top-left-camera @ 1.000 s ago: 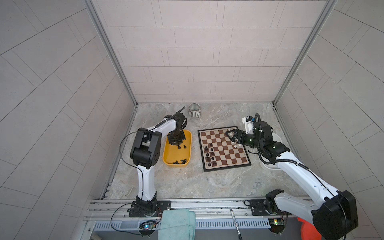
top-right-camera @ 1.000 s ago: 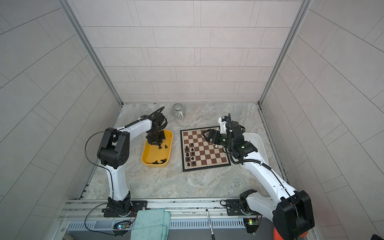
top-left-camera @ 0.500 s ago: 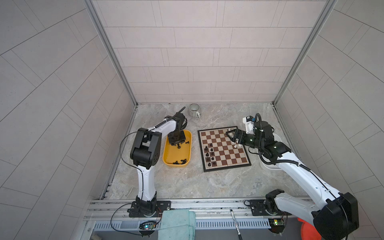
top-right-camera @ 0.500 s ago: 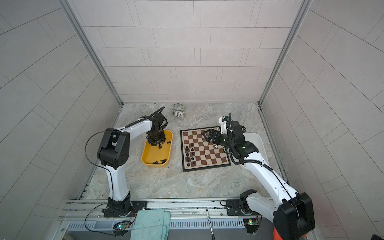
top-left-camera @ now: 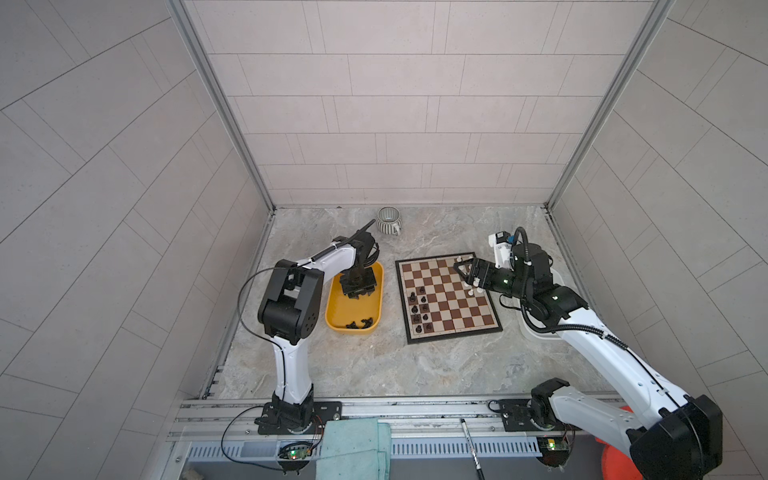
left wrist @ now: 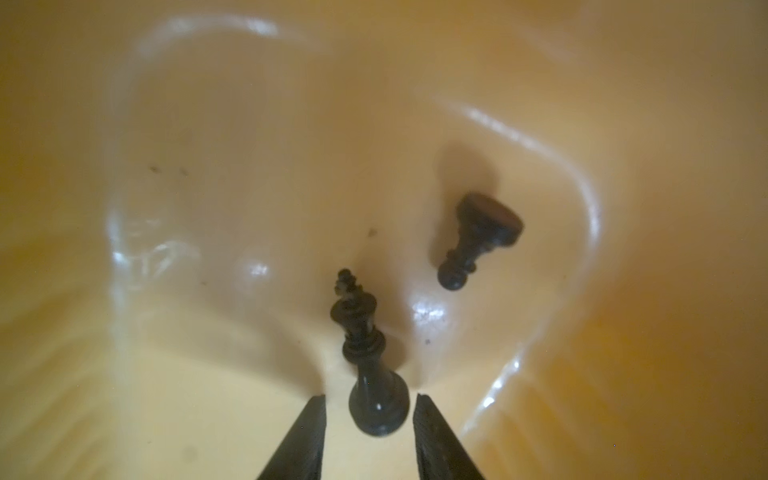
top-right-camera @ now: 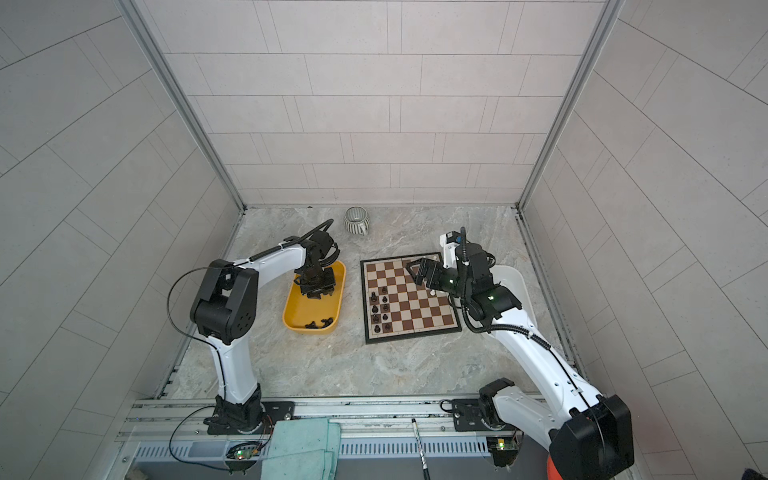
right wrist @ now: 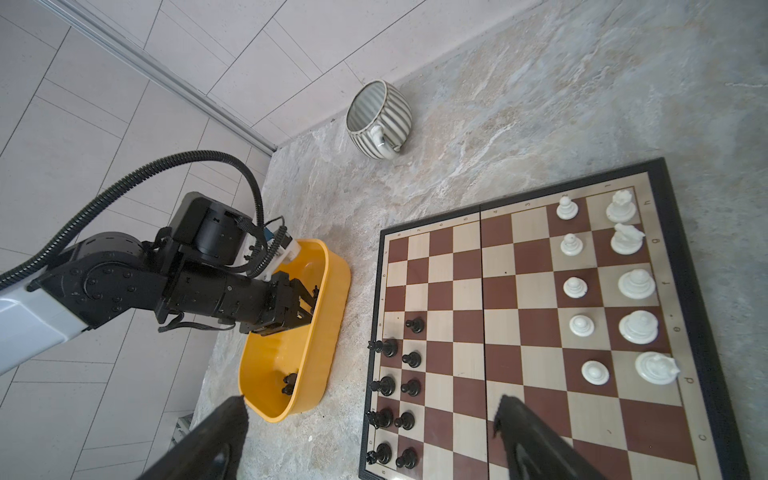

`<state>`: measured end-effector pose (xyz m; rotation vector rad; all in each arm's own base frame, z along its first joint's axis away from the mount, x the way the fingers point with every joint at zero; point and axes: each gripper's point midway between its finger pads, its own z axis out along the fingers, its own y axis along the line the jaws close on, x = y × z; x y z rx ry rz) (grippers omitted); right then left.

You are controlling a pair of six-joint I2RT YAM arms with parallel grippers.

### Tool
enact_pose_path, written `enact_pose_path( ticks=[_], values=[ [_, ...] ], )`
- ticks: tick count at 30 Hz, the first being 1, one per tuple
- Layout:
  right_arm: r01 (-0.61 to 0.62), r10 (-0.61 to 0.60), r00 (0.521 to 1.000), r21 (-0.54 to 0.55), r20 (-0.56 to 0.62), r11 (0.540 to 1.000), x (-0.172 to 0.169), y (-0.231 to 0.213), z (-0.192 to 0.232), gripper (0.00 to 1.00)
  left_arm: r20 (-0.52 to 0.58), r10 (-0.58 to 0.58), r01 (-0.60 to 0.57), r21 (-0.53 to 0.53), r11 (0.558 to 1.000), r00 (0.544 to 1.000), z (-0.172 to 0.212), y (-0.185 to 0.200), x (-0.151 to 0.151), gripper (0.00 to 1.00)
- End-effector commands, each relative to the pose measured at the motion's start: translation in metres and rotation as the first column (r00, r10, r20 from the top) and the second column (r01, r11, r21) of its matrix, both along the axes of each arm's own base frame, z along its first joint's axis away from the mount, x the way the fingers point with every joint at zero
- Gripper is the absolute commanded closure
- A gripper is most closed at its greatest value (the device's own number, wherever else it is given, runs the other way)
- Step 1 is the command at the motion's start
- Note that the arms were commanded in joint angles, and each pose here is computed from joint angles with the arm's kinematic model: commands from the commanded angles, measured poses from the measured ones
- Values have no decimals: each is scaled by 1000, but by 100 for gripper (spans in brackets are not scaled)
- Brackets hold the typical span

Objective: Set up the chess pieces on the board

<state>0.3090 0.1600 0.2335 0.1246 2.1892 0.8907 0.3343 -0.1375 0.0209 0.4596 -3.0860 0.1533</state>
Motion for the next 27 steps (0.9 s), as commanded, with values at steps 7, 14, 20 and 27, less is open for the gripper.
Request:
enact_pose_path(
  ticks=[7,14,20,27],
  values=[
    [1,-1,1000,-5,6,1000,-4,-1,-1,5,-43,10,-9,21,1000,999,-6,2,-9,62],
    [-3,3,1000,-13,15,1000,-1,0,1,5,66,100,-94,-93,991,993,20,-10,16,54],
    [-14,14,1000,-6,15,1000,1,3,2,5,87,156,-139,-170,976,984,32,-23,27,47],
    [-23,23,1000,-7,7,1000,2,5,0,5,125,210,-174,-249,953,970,40,-35,47,42]
  ],
)
